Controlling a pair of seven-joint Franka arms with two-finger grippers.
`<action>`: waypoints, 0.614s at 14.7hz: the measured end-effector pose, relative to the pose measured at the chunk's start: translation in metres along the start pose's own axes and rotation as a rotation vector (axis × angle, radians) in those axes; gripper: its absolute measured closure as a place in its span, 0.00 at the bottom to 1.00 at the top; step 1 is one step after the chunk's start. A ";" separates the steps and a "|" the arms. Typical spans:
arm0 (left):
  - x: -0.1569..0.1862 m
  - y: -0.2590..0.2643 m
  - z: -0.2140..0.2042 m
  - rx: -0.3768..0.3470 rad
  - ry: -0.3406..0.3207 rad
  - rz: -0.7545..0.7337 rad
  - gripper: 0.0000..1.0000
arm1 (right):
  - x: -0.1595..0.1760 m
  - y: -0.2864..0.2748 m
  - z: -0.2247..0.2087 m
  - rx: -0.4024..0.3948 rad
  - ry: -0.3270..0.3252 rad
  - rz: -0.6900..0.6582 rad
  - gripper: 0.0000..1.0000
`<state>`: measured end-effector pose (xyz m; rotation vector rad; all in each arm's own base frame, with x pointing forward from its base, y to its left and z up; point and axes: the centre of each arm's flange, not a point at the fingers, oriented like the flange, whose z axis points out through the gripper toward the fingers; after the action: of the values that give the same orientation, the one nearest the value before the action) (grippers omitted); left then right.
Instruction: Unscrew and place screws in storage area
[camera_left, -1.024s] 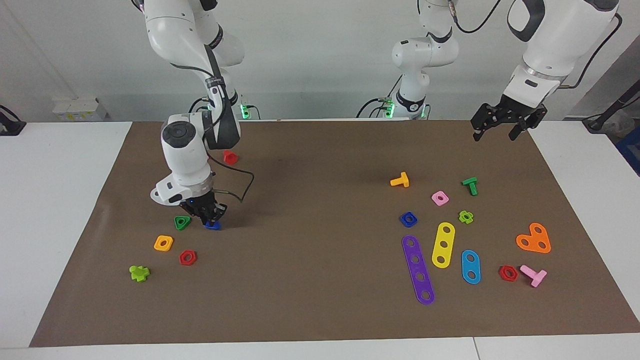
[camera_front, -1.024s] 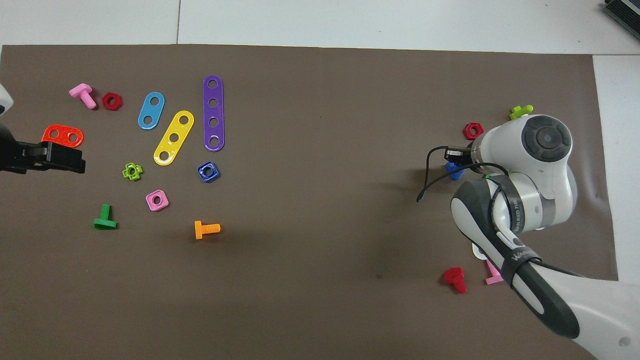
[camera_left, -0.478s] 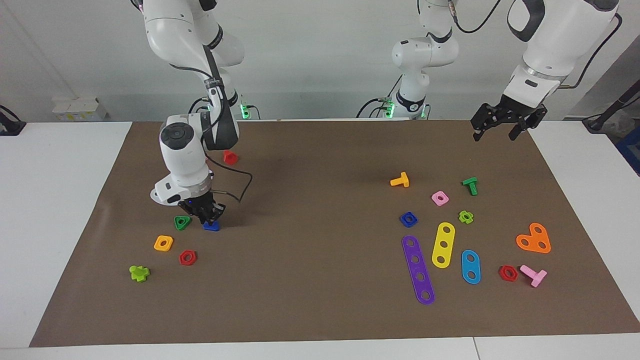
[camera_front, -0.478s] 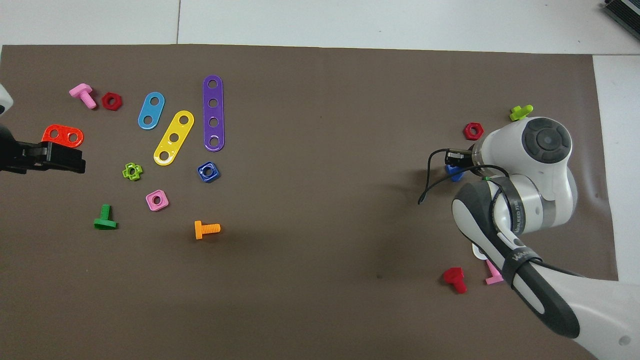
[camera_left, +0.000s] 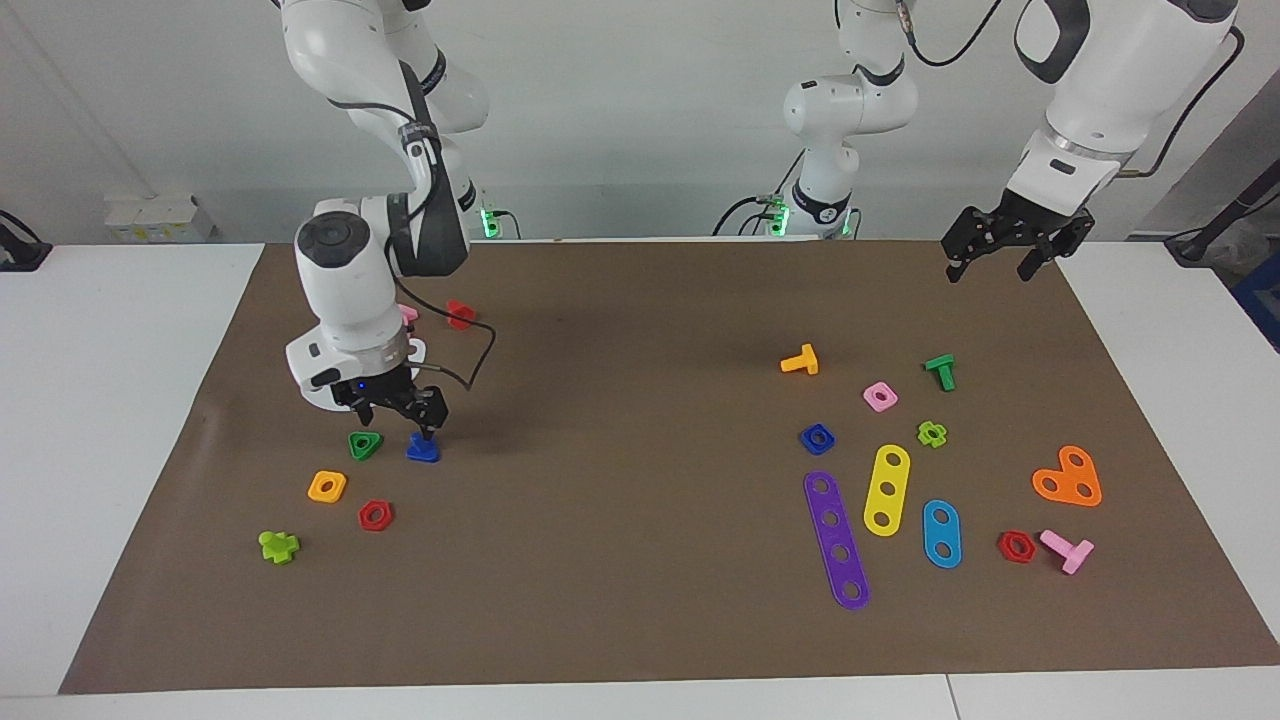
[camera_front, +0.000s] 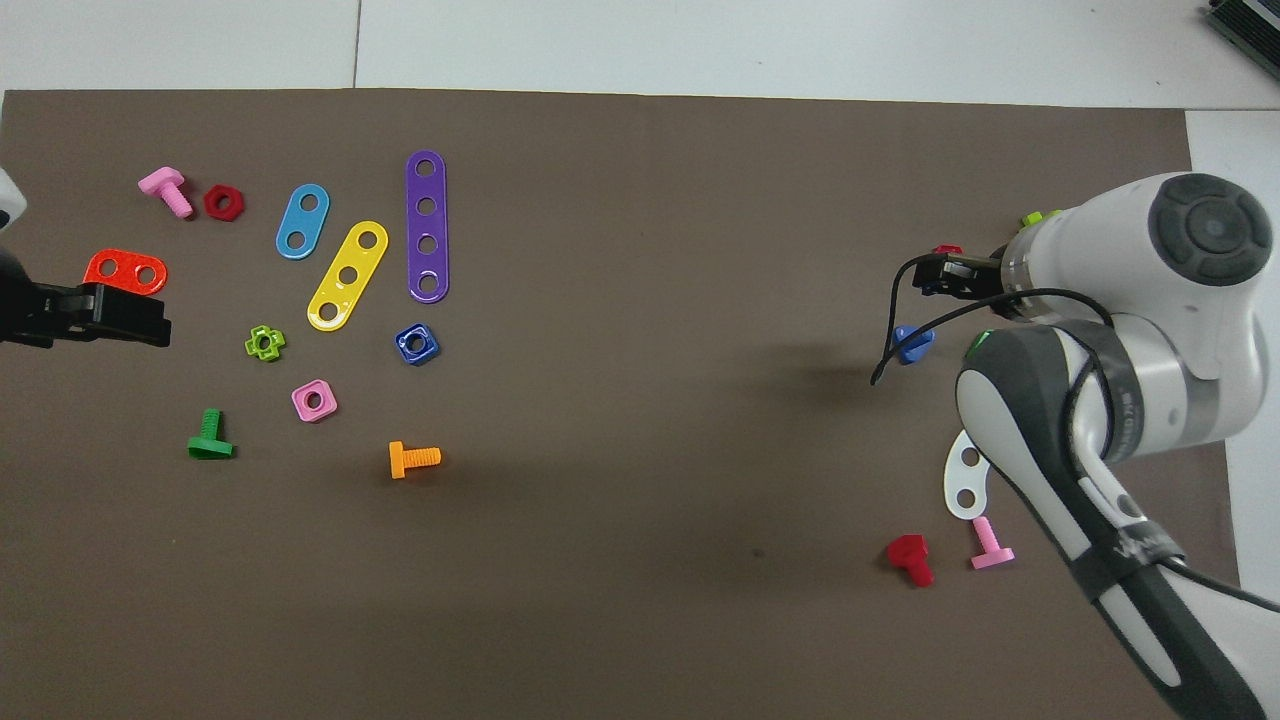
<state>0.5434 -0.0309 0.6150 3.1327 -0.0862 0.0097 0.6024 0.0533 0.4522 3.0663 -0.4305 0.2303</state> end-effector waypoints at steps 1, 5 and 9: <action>0.000 0.000 0.000 0.000 0.000 0.000 0.00 | -0.001 0.004 -0.017 0.016 0.002 -0.001 0.01; 0.000 0.000 0.000 0.000 0.000 0.000 0.00 | -0.009 0.041 -0.085 0.078 -0.015 -0.062 0.01; 0.000 0.000 0.000 0.000 0.000 0.000 0.00 | -0.007 0.066 -0.160 0.086 -0.027 -0.173 0.01</action>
<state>0.5434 -0.0309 0.6150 3.1327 -0.0862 0.0097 0.5547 0.0005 0.6104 3.1704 -0.1586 0.2064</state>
